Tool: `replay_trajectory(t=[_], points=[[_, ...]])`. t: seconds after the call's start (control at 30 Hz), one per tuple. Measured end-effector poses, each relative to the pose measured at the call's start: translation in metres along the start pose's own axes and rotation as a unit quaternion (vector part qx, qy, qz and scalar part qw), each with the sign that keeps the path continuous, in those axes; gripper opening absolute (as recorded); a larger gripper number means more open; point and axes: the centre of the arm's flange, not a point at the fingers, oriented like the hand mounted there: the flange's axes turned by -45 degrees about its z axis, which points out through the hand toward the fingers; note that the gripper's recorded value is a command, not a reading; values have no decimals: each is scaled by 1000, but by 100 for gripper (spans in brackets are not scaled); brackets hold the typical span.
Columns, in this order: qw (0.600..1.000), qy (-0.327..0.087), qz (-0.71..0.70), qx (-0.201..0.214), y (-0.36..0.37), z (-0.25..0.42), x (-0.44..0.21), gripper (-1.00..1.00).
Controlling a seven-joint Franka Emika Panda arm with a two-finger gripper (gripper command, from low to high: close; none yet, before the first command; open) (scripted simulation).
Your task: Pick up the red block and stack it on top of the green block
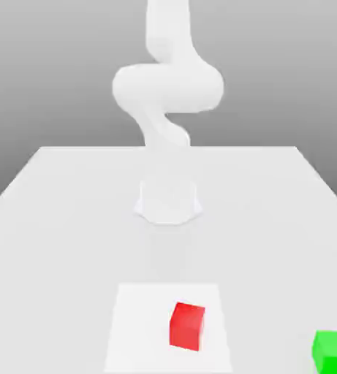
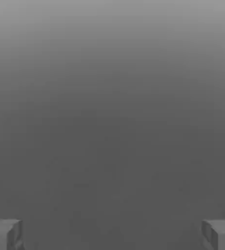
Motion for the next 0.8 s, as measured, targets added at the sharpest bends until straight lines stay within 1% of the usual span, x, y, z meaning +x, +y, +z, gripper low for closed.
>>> replay_trajectory(t=[0.2,0.43,0.7,0.73,0.8], points=[[995,-97,28,-19,-9,132,-33,0],[976,-205,60,-36,-14,260,-110,0],[939,-325,98,-45,-22,362,-236,0],[935,-337,103,-46,-23,371,-251,0],[931,-346,107,-46,-23,388,-271,0]])
